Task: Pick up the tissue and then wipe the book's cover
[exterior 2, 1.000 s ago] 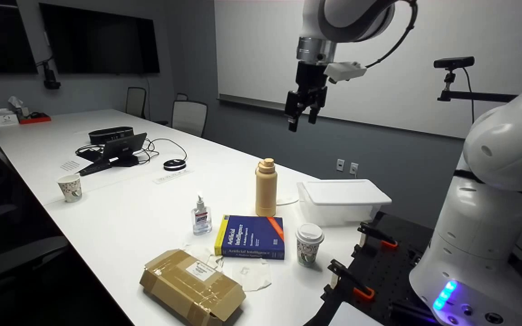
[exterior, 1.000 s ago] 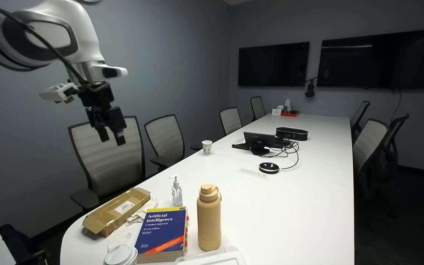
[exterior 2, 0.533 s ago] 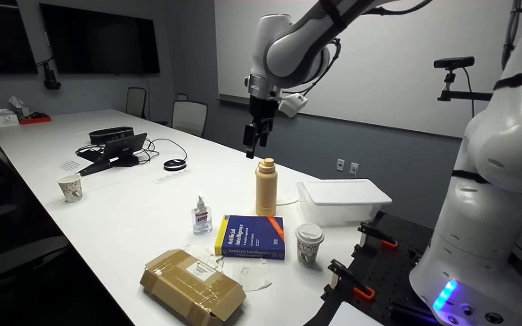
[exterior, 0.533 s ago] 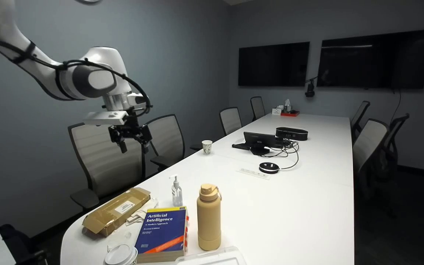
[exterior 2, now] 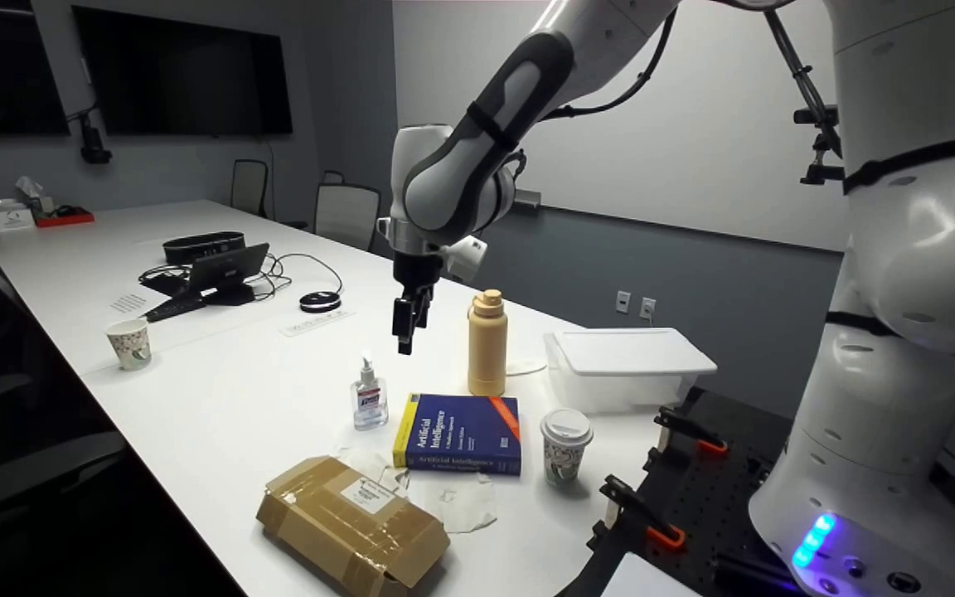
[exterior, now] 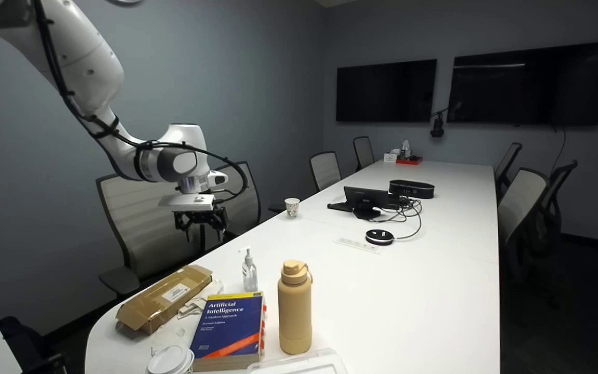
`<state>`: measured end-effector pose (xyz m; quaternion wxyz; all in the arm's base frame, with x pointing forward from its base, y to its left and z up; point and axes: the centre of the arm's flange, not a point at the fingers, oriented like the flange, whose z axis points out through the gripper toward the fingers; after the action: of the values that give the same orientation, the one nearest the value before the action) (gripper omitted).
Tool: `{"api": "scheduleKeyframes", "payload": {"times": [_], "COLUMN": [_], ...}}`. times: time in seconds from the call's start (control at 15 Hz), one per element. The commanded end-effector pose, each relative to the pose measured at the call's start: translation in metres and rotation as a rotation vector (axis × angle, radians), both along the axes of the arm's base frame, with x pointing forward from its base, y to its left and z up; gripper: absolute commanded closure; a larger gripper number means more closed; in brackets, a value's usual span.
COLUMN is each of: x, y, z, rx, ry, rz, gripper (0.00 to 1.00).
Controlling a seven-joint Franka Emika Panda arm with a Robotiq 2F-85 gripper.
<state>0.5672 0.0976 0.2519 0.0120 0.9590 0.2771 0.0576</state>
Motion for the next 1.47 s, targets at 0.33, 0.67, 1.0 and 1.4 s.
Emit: {"api": "scheduleKeyframes", "payload": {"times": [0.33, 0.67, 1.0, 1.4], "x": [0.049, 0.060, 0.077, 0.086], "y": [0.030, 0.031, 0.038, 0.057], "z": [-0.103, -0.167, -0.212, -0.244], "rx": [0.039, 0.084, 0.121, 0.134], "ry": [0.091, 0.158, 0.182, 0.212], "rz": [0.145, 0.164, 0.192, 0.223], "gripper": [0.00, 0.00, 0.00, 0.00]}}
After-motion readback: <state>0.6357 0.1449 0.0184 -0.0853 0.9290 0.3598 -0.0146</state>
